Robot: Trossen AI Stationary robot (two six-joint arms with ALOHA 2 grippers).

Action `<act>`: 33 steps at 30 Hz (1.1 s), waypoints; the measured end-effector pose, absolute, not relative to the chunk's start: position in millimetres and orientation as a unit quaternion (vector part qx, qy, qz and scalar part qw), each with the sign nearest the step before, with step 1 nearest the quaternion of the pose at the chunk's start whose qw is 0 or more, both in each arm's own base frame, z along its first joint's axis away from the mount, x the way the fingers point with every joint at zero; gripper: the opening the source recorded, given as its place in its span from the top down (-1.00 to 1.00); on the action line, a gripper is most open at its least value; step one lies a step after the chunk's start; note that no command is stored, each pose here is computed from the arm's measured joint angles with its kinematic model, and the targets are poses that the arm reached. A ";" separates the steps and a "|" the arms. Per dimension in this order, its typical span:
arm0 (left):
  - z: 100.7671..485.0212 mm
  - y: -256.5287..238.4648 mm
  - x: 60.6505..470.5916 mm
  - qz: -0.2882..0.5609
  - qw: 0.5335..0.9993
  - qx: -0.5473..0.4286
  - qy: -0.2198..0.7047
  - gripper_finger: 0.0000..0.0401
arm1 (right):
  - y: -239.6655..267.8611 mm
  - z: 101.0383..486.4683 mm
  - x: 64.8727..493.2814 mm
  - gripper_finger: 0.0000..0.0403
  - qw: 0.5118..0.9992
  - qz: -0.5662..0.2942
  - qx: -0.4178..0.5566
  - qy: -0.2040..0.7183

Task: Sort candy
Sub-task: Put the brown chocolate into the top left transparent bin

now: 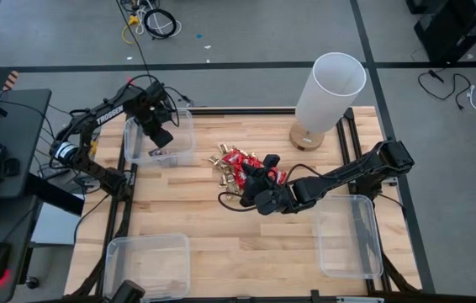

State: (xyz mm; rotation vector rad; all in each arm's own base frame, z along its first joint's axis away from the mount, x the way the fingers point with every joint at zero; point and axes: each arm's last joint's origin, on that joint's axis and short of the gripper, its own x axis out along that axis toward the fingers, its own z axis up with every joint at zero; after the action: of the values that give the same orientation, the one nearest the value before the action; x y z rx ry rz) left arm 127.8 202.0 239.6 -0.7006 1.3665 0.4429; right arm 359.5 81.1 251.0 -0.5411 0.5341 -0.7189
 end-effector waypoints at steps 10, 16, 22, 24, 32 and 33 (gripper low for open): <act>267.2 210.3 132.9 0.212 0.723 -0.294 0.588 0.68 | 81.1 251.0 359.5 1.00 0.866 -0.343 -0.259 0.255; 297.7 210.0 138.2 0.211 0.772 -0.280 0.531 0.68 | 85.2 254.9 356.6 1.00 0.869 -0.338 -0.260 0.251; 334.3 180.0 151.9 0.217 0.843 -0.200 0.449 0.68 | 84.8 262.0 343.9 0.99 0.873 -0.323 -0.250 0.268; 346.1 164.4 157.1 0.202 0.867 -0.168 0.424 0.68 | 83.8 263.5 337.0 1.00 0.882 -0.288 -0.233 0.289; 368.4 101.4 177.4 0.132 0.932 -0.056 0.333 0.68 | 84.3 244.8 317.0 1.00 0.879 -0.126 -0.147 0.436; 368.0 95.3 180.0 0.125 0.937 -0.044 0.324 0.68 | 85.7 241.8 314.4 1.00 0.873 -0.112 -0.138 0.454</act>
State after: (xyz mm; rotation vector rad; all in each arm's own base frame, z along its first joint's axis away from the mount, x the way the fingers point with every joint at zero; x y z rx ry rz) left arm 180.0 95.3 368.0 -0.0890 0.6627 0.2556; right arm 314.4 85.7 241.8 -0.2877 0.9493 -0.2333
